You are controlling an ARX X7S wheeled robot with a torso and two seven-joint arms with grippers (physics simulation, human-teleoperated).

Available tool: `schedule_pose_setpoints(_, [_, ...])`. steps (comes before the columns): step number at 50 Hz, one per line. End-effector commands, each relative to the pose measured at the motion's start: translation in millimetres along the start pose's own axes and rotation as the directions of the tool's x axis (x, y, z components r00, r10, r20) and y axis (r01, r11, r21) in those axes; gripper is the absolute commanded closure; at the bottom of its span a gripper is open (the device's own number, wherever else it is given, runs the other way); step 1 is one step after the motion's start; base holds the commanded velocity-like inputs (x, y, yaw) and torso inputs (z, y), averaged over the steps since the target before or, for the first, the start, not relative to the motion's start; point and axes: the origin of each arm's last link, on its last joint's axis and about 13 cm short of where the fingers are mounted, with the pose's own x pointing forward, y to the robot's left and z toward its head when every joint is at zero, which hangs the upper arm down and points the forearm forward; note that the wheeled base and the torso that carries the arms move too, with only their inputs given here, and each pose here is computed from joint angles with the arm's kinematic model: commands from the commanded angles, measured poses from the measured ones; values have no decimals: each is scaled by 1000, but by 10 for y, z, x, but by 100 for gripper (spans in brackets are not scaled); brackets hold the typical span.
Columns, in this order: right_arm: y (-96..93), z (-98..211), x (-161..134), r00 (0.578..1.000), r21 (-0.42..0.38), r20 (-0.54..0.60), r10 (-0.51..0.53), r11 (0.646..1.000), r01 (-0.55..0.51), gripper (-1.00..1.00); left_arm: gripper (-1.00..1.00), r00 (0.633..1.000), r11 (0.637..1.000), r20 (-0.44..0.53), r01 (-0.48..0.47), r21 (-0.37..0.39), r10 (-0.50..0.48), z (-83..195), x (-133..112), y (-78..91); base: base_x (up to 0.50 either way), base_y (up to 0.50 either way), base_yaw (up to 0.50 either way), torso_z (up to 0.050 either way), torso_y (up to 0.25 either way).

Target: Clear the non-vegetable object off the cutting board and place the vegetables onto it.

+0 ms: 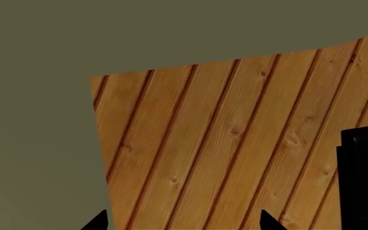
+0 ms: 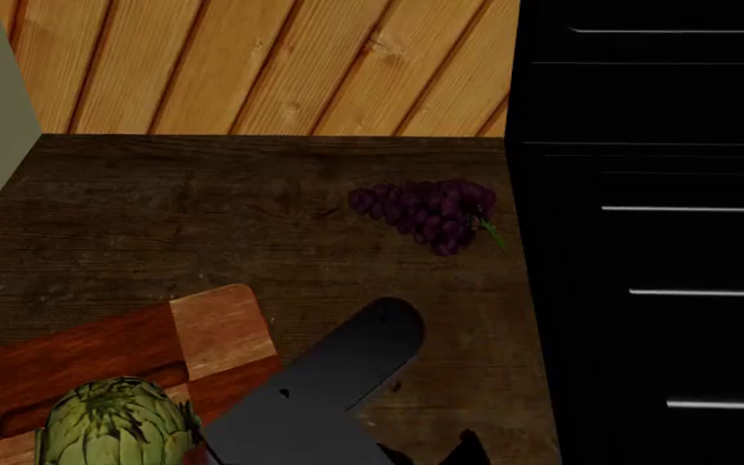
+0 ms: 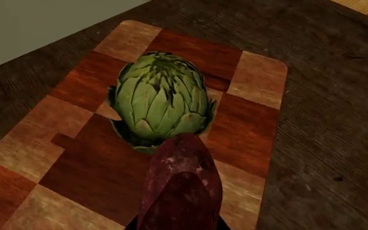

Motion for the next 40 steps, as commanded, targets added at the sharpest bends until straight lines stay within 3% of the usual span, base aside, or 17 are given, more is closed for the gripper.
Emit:
schedule_pose_setpoints(1, [76, 22, 76, 995, -52, 62, 77, 996, -74, 100, -100, 990, 978, -30, -131, 162, 138, 48, -178, 374, 22, 9, 31, 0, 0])
schedule_pose_setpoints(25, [13, -40, 207, 995, -12, 31, 90, 996, -89, 100, -100, 989, 977, -31, -138, 160, 145, 20, -190, 382, 22, 8, 32, 0, 0])
schedule_pose_setpoints(26, [16, -34, 198, 996, -14, 32, 89, 996, -89, -100, -100, 989, 978, -31, -139, 159, 145, 16, -191, 384, 23, 10, 33, 0, 0])
schedule_pose_setpoints(40, [18, 69, 97, 995, -31, 70, 72, 997, -70, -100, -100, 989, 977, -30, -141, 157, 147, 18, -202, 388, 22, 5, 34, 0, 0])
